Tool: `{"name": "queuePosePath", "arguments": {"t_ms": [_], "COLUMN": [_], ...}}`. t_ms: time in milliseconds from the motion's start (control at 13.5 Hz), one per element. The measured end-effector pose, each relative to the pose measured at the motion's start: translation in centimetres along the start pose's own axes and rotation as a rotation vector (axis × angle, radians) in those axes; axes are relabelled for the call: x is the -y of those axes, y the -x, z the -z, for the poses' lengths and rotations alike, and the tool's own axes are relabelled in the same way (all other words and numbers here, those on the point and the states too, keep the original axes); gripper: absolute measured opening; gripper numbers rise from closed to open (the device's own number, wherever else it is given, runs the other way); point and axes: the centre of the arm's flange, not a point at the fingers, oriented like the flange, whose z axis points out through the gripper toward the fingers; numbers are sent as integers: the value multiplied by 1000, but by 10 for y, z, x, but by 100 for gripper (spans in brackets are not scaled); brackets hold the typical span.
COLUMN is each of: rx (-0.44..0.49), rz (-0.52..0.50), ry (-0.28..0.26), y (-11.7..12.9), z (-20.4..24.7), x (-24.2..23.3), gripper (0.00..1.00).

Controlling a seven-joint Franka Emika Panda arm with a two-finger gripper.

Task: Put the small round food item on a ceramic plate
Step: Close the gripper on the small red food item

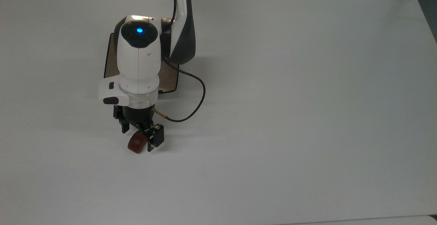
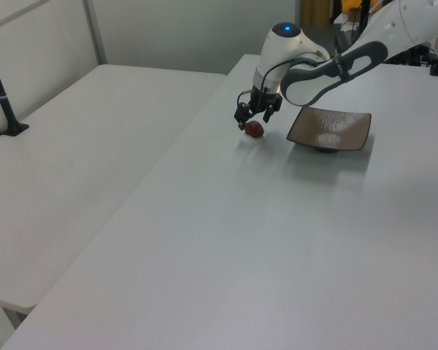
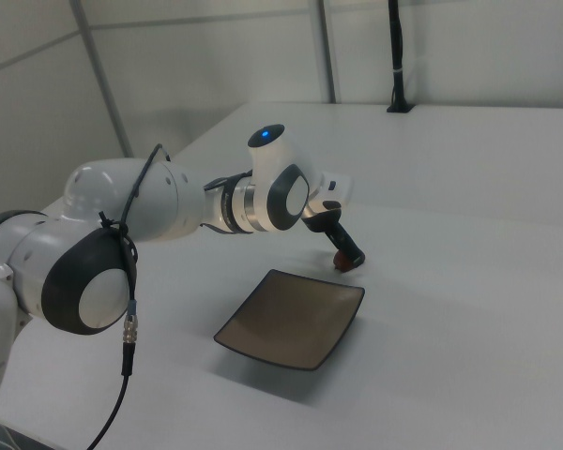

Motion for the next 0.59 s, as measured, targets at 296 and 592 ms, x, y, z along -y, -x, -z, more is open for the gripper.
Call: {"name": "queuePosePath", "arguments": {"t_ms": [296, 592], "rx": [-3, -6], "rz": [22, 28], "ry": [11, 12], "y": [3, 3], "z": [-8, -8], "x": [2, 3], "gripper": [64, 23]}}
